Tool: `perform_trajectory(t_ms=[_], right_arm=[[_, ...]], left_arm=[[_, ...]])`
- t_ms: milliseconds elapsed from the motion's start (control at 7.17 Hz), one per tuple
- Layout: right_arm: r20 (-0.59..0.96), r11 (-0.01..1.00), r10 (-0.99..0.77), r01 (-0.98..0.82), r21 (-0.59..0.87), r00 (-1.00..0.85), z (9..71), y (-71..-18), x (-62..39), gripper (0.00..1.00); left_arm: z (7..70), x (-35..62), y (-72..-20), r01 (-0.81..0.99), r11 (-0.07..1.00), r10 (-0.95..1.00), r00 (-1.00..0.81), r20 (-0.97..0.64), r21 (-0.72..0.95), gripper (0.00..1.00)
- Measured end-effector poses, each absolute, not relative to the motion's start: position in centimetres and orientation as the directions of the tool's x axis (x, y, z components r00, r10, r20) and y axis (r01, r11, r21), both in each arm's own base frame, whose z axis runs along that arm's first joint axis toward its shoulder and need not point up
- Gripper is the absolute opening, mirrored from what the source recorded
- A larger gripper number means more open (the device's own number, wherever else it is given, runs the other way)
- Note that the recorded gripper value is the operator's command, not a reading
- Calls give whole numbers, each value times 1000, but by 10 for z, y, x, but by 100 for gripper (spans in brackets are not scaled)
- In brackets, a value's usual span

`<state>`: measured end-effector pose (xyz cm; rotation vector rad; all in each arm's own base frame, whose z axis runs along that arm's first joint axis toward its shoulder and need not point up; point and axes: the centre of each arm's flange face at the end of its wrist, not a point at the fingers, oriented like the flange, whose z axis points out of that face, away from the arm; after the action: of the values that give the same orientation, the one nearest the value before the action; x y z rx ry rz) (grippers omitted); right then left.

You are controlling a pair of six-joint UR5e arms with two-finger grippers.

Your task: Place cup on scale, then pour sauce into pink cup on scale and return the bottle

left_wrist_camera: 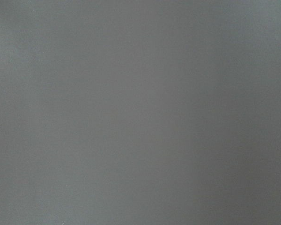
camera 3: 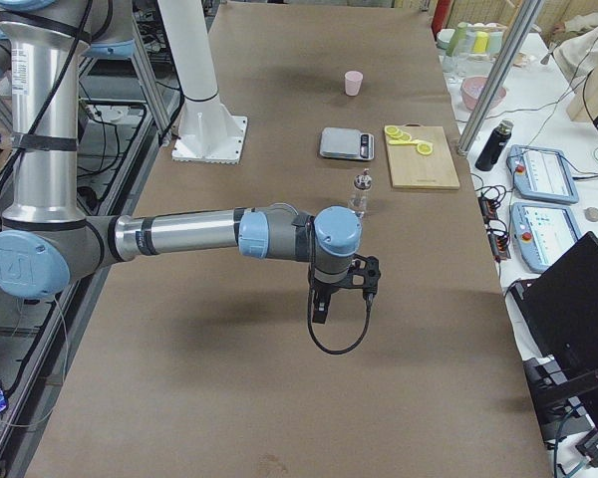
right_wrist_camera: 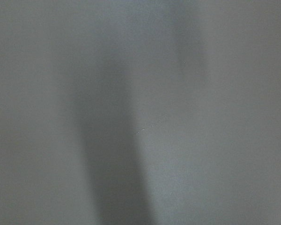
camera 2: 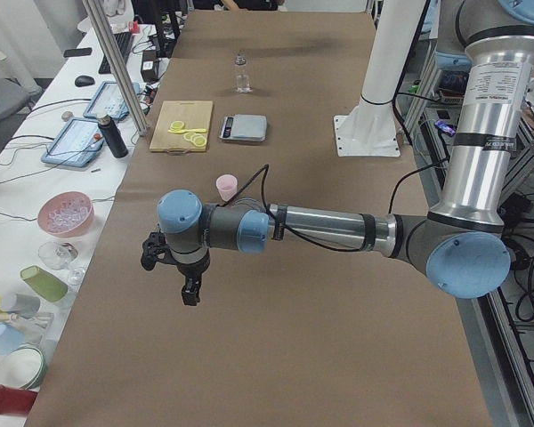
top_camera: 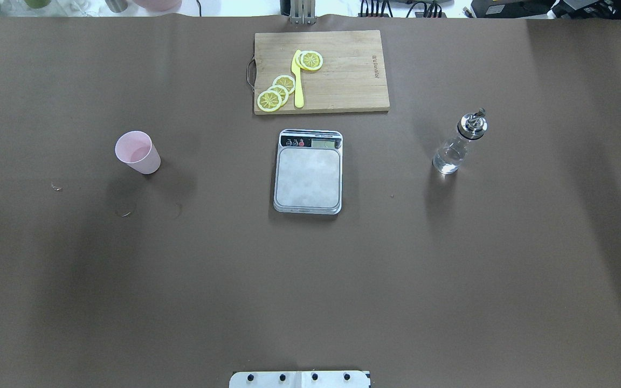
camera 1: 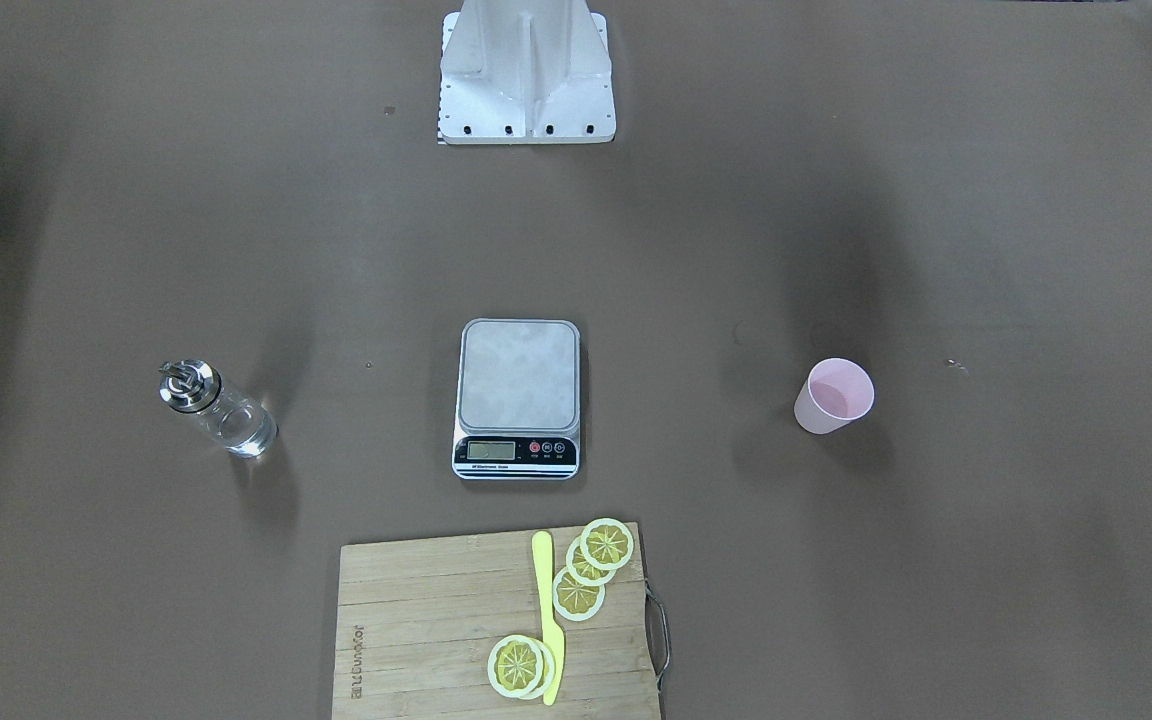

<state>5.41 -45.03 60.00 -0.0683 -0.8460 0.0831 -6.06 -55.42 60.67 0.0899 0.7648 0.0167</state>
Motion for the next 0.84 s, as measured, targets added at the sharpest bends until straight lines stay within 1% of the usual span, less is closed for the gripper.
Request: perform_trajectory(t_ms=[837], right_arm=[[745,995,101,-53,-87,659,596,-452,56,100]], left_arm=[[600,-60,-561,7,993,74,753,-653,121,98]])
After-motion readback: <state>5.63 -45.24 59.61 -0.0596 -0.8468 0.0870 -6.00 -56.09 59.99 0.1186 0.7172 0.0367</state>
